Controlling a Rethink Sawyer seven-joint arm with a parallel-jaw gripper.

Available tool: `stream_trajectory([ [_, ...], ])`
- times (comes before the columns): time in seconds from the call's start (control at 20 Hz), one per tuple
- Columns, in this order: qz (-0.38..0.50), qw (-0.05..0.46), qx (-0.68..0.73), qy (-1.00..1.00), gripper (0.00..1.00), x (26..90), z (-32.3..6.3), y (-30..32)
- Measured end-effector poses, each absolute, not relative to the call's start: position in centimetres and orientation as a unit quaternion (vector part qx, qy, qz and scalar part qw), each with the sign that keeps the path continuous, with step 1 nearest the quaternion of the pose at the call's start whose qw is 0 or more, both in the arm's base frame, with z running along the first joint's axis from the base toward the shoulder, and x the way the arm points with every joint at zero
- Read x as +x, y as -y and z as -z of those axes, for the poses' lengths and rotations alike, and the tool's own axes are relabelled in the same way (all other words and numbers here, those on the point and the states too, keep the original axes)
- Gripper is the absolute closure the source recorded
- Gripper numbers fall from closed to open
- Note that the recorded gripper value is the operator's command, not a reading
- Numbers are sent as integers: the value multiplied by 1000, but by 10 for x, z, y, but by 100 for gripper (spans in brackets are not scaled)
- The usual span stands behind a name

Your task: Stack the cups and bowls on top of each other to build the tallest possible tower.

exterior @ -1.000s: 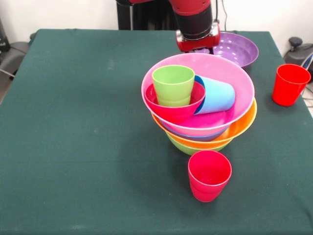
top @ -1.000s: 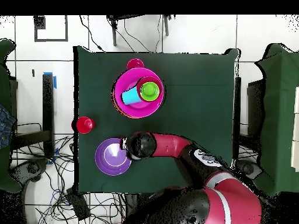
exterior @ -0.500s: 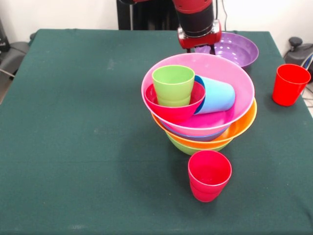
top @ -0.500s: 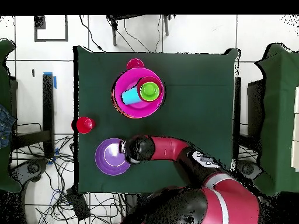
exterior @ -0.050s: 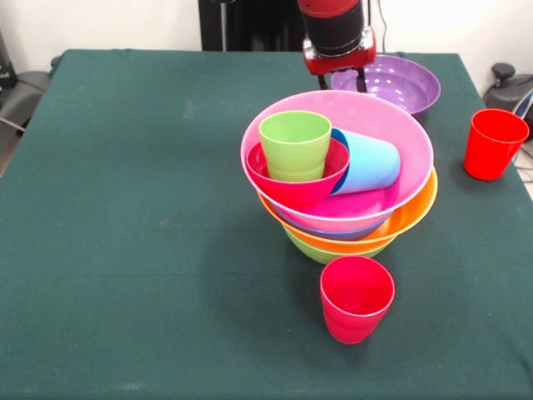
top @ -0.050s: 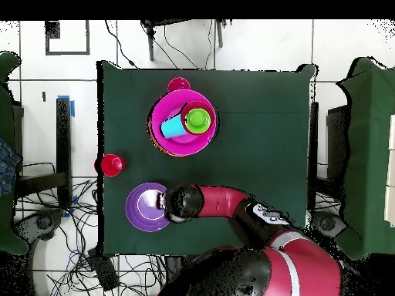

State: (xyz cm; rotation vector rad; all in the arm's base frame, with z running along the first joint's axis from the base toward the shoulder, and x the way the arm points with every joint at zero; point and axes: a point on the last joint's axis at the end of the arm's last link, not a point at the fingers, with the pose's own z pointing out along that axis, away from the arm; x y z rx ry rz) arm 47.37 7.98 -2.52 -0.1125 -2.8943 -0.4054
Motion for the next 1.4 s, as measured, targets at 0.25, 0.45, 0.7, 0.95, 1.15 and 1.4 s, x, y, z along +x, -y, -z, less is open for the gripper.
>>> stream_trajectory([
  [0.25,135,118,-40,983,0,464,28,-78],
  [0.45,134,126,-40,982,0,458,33,-80],
  [0.7,137,140,-39,980,0,448,41,-85],
  [0.95,141,145,-39,979,0,441,47,-90],
  [1.15,143,142,-38,979,0,438,53,-95],
  [1.4,139,130,-35,981,0,436,58,-100],
])
